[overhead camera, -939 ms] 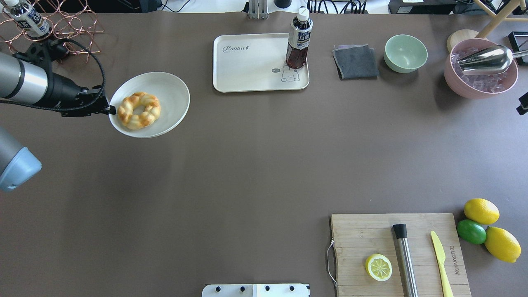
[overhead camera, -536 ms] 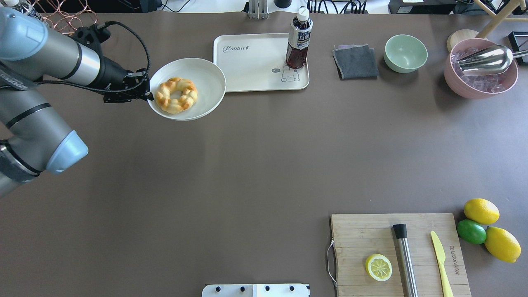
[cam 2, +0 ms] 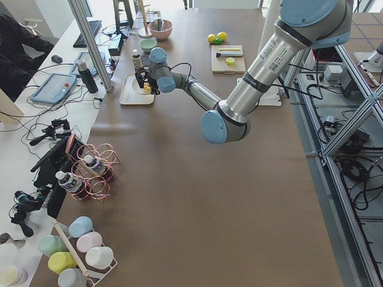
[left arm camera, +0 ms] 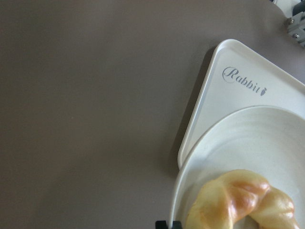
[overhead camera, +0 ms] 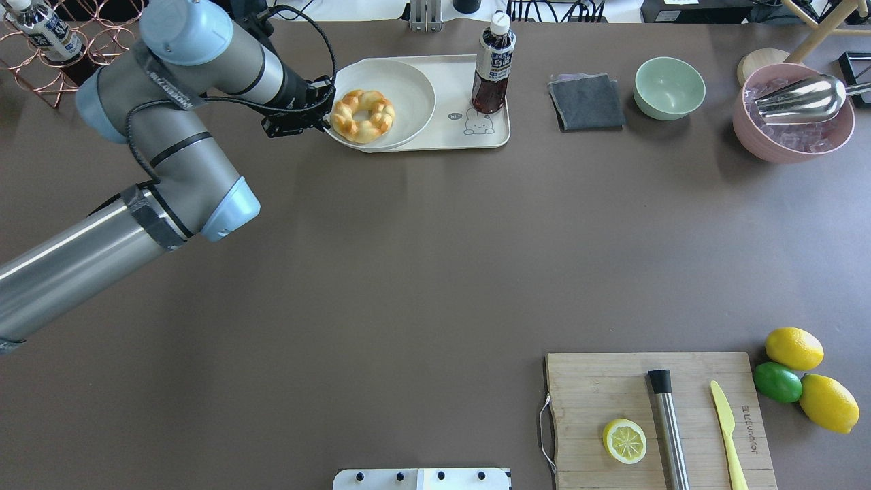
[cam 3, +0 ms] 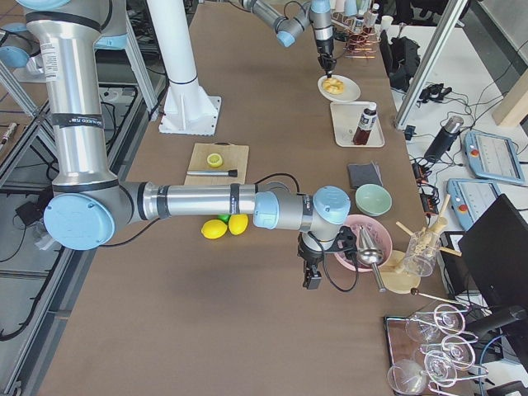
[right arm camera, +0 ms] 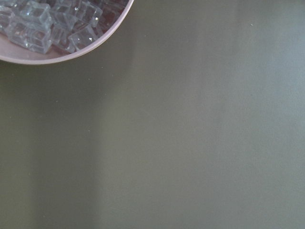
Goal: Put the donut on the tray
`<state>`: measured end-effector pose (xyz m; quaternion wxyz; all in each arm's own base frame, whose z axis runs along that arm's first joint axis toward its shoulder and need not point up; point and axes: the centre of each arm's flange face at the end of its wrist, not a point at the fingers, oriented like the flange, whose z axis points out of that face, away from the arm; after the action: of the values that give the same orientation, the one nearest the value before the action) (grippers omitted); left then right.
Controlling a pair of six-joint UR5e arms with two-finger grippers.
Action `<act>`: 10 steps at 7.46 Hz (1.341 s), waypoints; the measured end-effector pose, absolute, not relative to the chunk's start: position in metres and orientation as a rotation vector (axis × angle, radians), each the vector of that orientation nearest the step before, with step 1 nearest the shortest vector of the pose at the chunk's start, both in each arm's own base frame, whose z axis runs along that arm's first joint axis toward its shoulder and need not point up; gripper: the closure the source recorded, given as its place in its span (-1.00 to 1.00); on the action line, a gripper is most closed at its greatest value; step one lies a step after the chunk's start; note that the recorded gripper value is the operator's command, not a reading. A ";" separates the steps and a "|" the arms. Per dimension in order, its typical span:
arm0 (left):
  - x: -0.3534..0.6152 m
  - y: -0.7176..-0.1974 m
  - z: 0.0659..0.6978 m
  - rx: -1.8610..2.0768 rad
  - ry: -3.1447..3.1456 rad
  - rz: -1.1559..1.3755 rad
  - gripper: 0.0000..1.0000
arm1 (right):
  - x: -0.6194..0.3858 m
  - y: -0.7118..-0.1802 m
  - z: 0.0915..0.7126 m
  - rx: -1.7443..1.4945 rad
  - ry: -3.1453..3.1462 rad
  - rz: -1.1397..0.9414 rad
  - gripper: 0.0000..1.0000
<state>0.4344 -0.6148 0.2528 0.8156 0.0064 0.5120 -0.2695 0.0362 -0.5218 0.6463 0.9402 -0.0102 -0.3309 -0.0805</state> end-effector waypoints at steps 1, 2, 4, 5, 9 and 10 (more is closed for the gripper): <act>0.456 -0.633 0.243 0.015 1.079 -0.627 1.00 | 0.039 -0.521 0.647 -0.021 -0.677 -0.159 -1.00; 0.476 -0.650 0.239 0.013 1.073 -0.676 1.00 | 0.041 -0.521 0.647 -0.021 -0.678 -0.155 -1.00; 0.504 -0.675 0.252 0.015 1.059 -0.732 1.00 | 0.043 -0.520 0.647 -0.021 -0.680 -0.149 -1.00; 0.514 -0.681 0.257 0.024 1.050 -0.754 1.00 | 0.044 -0.519 0.647 -0.021 -0.681 -0.147 -1.00; 0.545 -0.677 0.254 0.055 1.048 -0.800 1.00 | 0.047 -0.517 0.649 -0.022 -0.681 -0.142 -1.00; 0.549 -0.674 0.255 0.066 1.043 -0.803 0.94 | 0.047 -0.516 0.649 -0.022 -0.681 -0.141 -1.00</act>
<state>0.5494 -0.6744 0.2553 0.7907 0.0306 0.4845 -0.3730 0.0472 -0.5165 0.6487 0.9401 -0.0106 -0.3337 -0.0693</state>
